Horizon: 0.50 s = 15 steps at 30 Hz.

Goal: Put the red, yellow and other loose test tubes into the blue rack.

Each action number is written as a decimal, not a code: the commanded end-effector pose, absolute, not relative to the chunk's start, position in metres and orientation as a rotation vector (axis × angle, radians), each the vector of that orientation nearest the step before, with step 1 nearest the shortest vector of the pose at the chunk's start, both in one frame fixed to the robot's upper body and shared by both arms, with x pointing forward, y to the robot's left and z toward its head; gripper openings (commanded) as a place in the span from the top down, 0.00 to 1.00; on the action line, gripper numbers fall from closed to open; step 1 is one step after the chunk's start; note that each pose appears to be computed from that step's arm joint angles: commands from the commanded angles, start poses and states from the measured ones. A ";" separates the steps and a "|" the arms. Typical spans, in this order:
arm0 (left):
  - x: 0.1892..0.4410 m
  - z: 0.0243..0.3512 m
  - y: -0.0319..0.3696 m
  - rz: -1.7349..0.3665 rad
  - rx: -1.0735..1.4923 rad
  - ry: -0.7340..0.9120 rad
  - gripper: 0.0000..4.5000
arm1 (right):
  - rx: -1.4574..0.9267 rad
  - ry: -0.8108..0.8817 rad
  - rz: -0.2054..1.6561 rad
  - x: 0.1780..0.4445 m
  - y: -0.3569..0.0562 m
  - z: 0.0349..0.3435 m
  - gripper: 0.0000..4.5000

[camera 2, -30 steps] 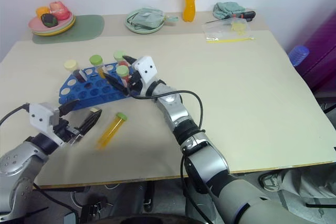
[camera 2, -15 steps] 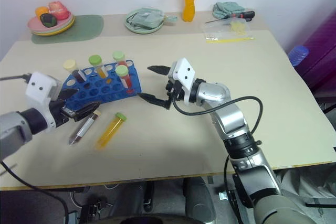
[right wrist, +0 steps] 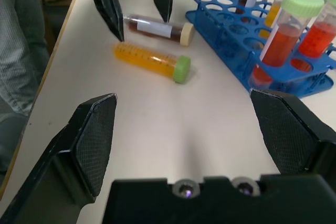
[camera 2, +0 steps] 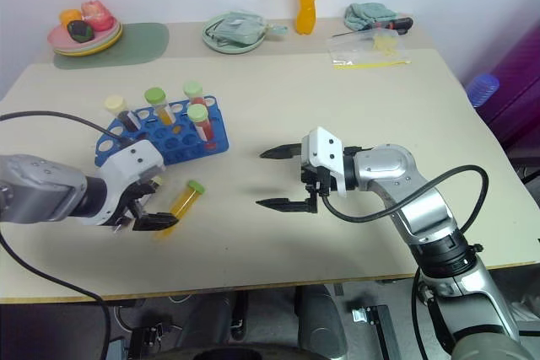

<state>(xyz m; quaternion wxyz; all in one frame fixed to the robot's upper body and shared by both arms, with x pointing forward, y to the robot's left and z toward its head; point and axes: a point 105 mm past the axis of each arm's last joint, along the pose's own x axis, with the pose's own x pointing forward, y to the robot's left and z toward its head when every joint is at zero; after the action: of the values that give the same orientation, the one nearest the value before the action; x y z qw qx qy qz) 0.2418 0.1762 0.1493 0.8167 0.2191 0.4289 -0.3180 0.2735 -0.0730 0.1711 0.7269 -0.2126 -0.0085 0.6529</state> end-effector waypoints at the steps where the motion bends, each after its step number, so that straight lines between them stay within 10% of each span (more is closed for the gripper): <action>1: 0.245 0.144 0.173 -0.651 0.466 0.930 0.00 | -0.475 -0.067 1.465 0.262 -0.074 0.183 0.00; 12: 0.268 0.118 0.144 -0.519 0.367 0.907 0.00 | -0.470 -0.068 1.454 0.255 -0.073 0.180 0.00; 15: 0.265 0.114 0.143 -0.477 0.344 0.930 0.19 | -0.469 -0.067 1.452 0.254 -0.072 0.180 0.00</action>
<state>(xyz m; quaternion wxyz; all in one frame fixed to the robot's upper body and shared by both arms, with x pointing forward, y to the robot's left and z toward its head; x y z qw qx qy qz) 0.2668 0.1451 0.1124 0.8511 0.1676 0.4406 -0.2313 0.2604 -0.0750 0.1686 0.7280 -0.2059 -0.0041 0.6539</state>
